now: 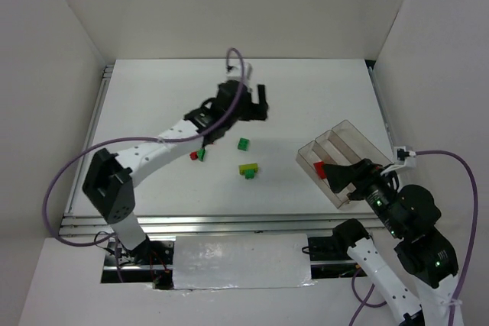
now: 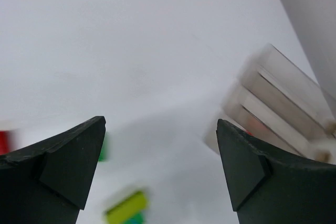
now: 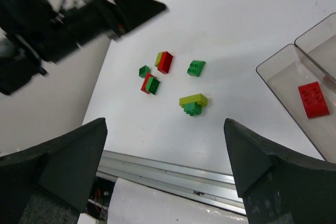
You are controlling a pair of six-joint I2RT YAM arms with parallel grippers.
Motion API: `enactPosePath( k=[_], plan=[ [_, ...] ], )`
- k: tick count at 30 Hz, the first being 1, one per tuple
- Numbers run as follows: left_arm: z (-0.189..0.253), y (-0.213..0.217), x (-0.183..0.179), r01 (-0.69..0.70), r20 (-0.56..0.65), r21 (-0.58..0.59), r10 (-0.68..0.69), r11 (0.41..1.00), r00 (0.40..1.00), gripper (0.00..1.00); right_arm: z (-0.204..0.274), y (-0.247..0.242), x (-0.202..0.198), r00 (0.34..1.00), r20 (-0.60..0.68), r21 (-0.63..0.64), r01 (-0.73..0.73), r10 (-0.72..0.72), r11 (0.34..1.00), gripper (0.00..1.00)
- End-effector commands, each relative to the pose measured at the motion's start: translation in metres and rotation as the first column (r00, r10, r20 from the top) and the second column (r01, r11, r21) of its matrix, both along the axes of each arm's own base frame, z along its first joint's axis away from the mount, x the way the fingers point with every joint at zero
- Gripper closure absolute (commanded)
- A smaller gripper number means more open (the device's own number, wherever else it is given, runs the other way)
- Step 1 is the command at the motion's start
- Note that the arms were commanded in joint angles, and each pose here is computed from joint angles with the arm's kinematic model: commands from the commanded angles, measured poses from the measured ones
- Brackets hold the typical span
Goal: Sort the legos into containers by color
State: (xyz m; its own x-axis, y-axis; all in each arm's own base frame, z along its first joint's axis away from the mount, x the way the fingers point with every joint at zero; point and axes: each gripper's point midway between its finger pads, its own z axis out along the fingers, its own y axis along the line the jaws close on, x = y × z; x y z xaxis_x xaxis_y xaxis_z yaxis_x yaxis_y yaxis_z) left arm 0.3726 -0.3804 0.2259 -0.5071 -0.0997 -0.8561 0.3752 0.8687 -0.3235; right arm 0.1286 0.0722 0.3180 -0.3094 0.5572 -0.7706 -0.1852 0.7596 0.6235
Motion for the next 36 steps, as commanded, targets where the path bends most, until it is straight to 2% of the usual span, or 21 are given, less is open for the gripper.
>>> enactPosePath(
  k=[1,2,5,8,10,12,20,23,24,28,29,30,31,32,33,36],
  plan=[
    [-0.017,0.102,0.034,-0.233,-0.036,0.102,0.238,0.967,0.971,0.0,-0.004,0.019,0.016,0.998,-0.001,-0.015,-0.066,0.066,0.998,0.0],
    [-0.033,0.137,0.039,-0.289,-0.07,0.166,0.304,0.943,0.95,0.01,-0.014,0.026,0.021,0.996,-0.027,-0.017,-0.09,0.089,0.996,0.01],
    [-0.057,0.186,0.048,-0.33,-0.108,0.258,0.366,0.908,0.924,0.01,-0.024,0.039,0.031,0.99,-0.045,-0.009,-0.134,0.134,0.991,0.0],
    [-0.075,0.205,0.063,-0.28,-0.148,0.254,0.323,0.926,0.935,0.01,-0.032,0.051,0.036,0.981,-0.066,-0.008,-0.184,0.183,0.983,0.0],
    [-0.08,0.191,0.069,-0.17,-0.197,0.19,0.208,0.967,0.958,0.01,-0.037,0.055,0.038,0.975,-0.081,-0.021,-0.208,0.205,0.978,0.0],
    [-0.102,0.189,0.071,-0.112,-0.257,0.201,0.163,0.973,0.952,0.01,-0.04,0.056,0.039,0.973,-0.092,-0.035,-0.214,0.21,0.976,0.01],
    [-0.16,0.206,0.076,-0.166,-0.348,0.32,0.279,0.933,0.895,0.01,-0.046,0.059,0.039,0.968,-0.098,-0.04,-0.235,0.23,0.971,0.0],
    [-0.175,0.207,0.076,-0.161,-0.37,0.339,0.289,0.927,0.883,0.08,-0.046,0.062,0.04,0.966,-0.096,-0.039,-0.245,0.241,0.969,0.0],
    [-0.179,0.207,0.076,-0.157,-0.375,0.342,0.288,0.926,0.881,0.18,-0.045,0.062,0.039,0.965,-0.098,-0.039,-0.248,0.243,0.968,0.0],
    [-0.192,0.205,0.078,-0.137,-0.389,0.353,0.278,0.926,0.878,0.21,-0.042,0.064,0.039,0.964,-0.092,-0.035,-0.255,0.251,0.966,0.0],
    [-0.194,0.206,0.079,-0.134,-0.392,0.355,0.277,0.925,0.877,0.27,-0.041,0.064,0.04,0.964,-0.089,-0.035,-0.255,0.251,0.966,0.01],
    [-0.19,0.204,0.083,-0.134,-0.384,0.353,0.274,0.926,0.882,0.53,-0.042,0.064,0.04,0.964,-0.094,-0.036,-0.254,0.25,0.967,0.0],
    [-0.189,0.203,0.085,-0.133,-0.378,0.353,0.271,0.926,0.885,0.65,-0.041,0.063,0.04,0.965,-0.091,-0.035,-0.25,0.246,0.968,0.0],
    [-0.184,0.199,0.086,-0.126,-0.373,0.334,0.253,0.934,0.892,0.93,-0.041,0.063,0.042,0.966,-0.093,-0.035,-0.244,0.24,0.969,0.0],
    [-0.172,0.195,0.089,-0.12,-0.353,0.315,0.234,0.941,0.906,1.0,-0.043,0.063,0.042,0.967,-0.098,-0.035,-0.241,0.237,0.97,0.0],
    [-0.143,0.179,0.087,-0.075,-0.301,0.234,0.146,0.969,0.942,1.0,-0.047,0.056,0.052,0.98,-0.104,-0.022,-0.172,0.169,0.985,0.0]
  ],
)
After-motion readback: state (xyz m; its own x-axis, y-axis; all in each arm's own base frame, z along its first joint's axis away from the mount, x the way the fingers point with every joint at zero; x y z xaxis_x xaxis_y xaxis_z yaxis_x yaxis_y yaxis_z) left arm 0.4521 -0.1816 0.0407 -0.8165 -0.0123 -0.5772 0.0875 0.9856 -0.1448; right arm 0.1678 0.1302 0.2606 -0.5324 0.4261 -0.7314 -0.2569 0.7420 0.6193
